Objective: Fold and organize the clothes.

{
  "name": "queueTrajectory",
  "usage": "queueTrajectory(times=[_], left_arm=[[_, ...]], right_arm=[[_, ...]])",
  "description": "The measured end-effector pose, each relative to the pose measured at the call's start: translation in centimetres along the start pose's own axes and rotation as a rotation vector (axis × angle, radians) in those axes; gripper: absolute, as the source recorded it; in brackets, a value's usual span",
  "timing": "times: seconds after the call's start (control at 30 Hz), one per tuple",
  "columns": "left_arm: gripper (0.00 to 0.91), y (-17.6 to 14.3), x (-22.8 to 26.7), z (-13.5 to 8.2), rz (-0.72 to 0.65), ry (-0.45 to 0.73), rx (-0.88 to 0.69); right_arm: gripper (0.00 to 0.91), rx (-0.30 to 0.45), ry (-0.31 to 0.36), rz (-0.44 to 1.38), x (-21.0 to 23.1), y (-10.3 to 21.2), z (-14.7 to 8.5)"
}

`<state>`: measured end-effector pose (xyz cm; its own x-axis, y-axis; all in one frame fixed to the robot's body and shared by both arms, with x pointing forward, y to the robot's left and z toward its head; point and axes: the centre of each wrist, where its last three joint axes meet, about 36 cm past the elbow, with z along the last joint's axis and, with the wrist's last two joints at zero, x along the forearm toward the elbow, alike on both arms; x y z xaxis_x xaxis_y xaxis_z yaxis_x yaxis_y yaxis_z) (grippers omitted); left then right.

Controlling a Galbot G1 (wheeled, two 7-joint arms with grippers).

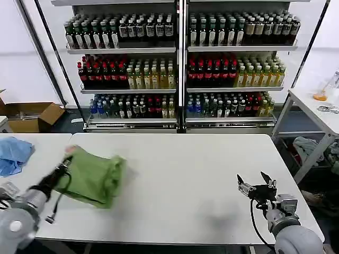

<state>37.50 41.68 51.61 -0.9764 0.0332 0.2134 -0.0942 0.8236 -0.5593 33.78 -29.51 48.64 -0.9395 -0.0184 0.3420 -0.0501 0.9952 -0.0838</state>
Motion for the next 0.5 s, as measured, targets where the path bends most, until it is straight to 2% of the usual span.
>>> queueTrajectory(times=[0.1, 0.23, 0.33, 0.43, 0.5], left_arm=[[0.02, -1.1, 0.9, -1.9, 0.014, -0.031, -0.088], [0.02, -2.9, 1.1, -1.4, 0.036, -0.028, -0.227], [0.02, -3.8, 0.2, 1.0, 0.034, 0.001, -0.348], [0.02, -4.3, -1.3, 5.2, 0.018, 0.059, -0.489], [0.02, -5.0, -2.2, 8.7, 0.029, 0.114, -0.585]], right_arm=[[0.907, -0.002, 0.001, -0.001, 0.0, 0.1, 0.1], [0.907, -0.006, 0.004, -0.002, 0.1, 0.2, 0.3], [0.907, -0.008, 0.005, -0.001, 0.1, 0.3, 0.4], [0.907, -0.007, 0.003, 0.001, 0.1, 0.2, 0.4], [0.907, -0.006, 0.001, 0.004, 0.1, 0.1, 0.3]])
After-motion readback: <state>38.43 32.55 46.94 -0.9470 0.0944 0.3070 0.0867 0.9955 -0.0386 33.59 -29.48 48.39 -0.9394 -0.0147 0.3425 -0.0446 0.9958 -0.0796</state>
